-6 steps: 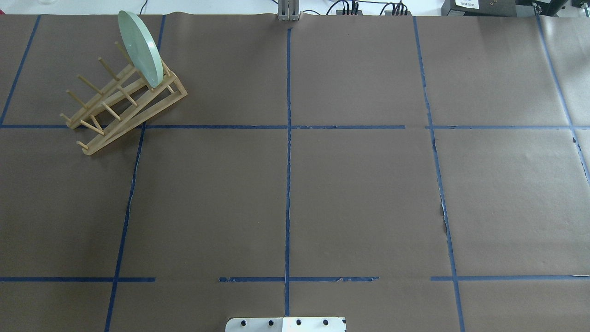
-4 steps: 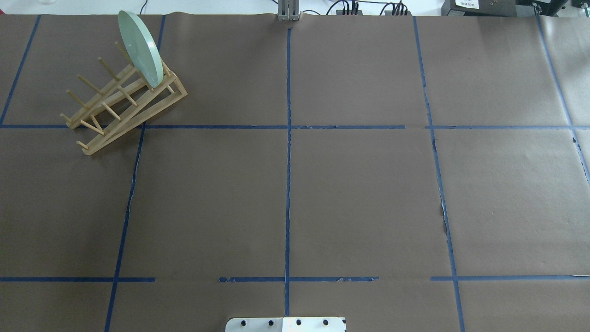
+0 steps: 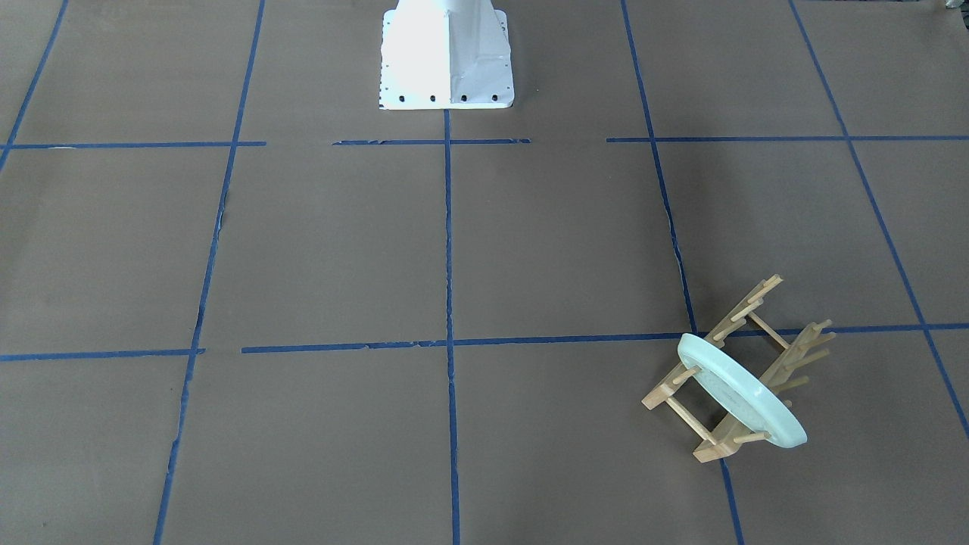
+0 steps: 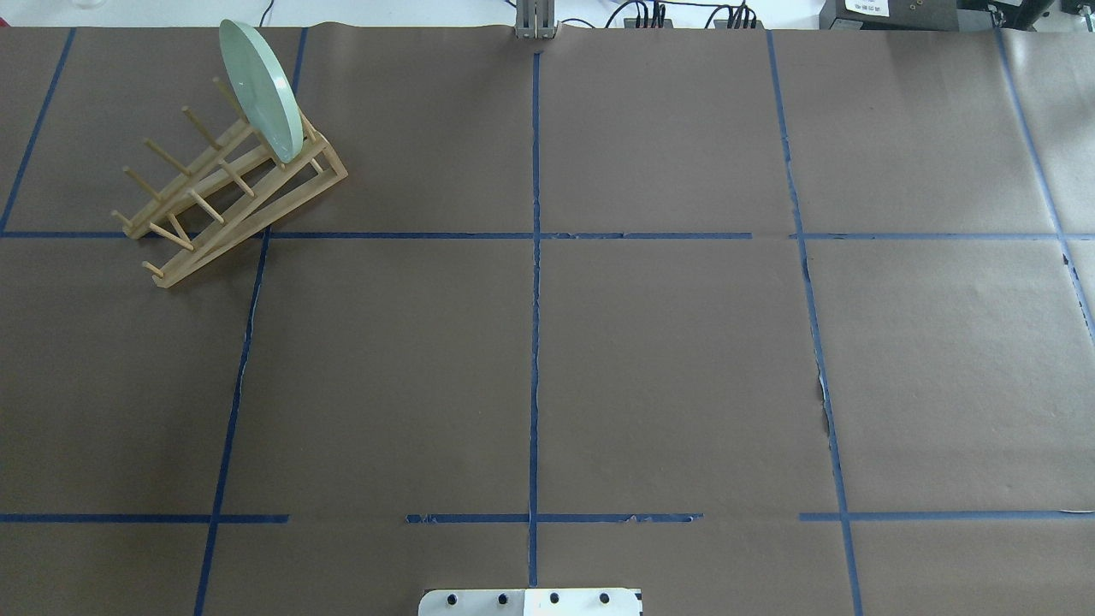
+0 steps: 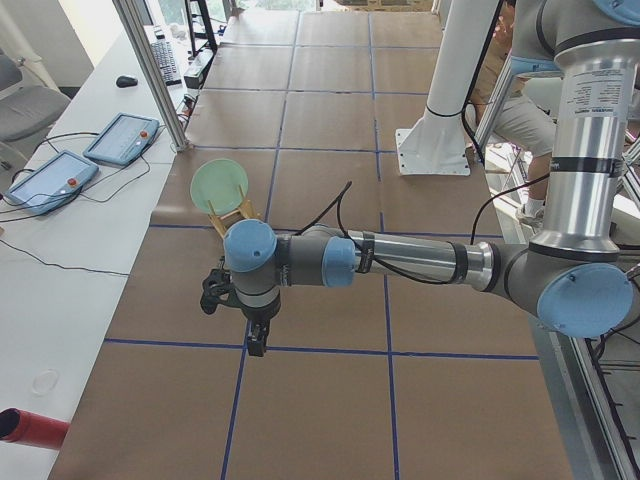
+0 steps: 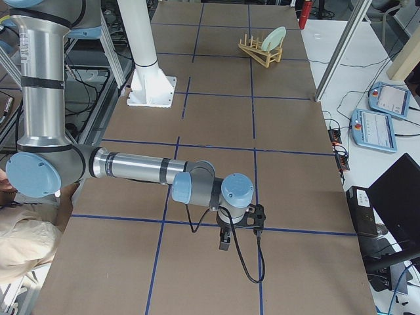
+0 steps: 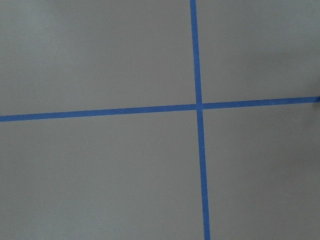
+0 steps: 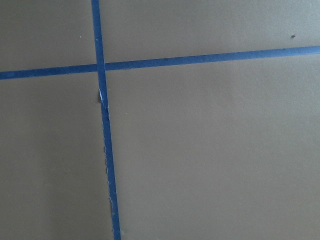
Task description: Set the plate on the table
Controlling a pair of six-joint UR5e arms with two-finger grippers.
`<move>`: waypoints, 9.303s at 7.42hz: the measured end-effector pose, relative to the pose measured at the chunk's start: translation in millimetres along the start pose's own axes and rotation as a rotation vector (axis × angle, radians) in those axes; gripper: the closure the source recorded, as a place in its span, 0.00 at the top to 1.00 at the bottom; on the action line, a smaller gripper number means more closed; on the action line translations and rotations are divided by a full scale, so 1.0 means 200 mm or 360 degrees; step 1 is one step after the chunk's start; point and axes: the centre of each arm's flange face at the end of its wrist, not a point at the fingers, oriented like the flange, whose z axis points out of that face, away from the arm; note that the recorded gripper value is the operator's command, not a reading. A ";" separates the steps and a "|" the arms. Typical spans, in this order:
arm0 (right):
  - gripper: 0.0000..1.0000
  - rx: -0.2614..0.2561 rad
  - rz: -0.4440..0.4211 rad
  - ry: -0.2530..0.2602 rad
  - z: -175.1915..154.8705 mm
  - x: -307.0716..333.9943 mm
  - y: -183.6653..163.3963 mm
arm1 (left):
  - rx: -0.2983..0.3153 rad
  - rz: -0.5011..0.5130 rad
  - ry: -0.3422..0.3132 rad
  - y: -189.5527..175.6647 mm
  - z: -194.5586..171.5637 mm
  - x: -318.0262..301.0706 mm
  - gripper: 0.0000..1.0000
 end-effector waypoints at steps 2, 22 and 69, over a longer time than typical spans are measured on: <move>1.00 0.0000 0.0000 0.0000 0.00 0.00 0.00 | 0.0193 0.0132 -0.0039 -0.28 -0.16 0.13 1.00; 1.00 0.0000 0.0000 0.0000 0.00 0.00 0.00 | 0.0674 -0.1204 0.1418 -0.74 0.27 1.71 0.64; 1.00 0.0000 0.0000 0.0000 0.00 0.00 0.00 | 0.0117 -0.0018 -0.0007 -0.59 -0.30 1.02 1.00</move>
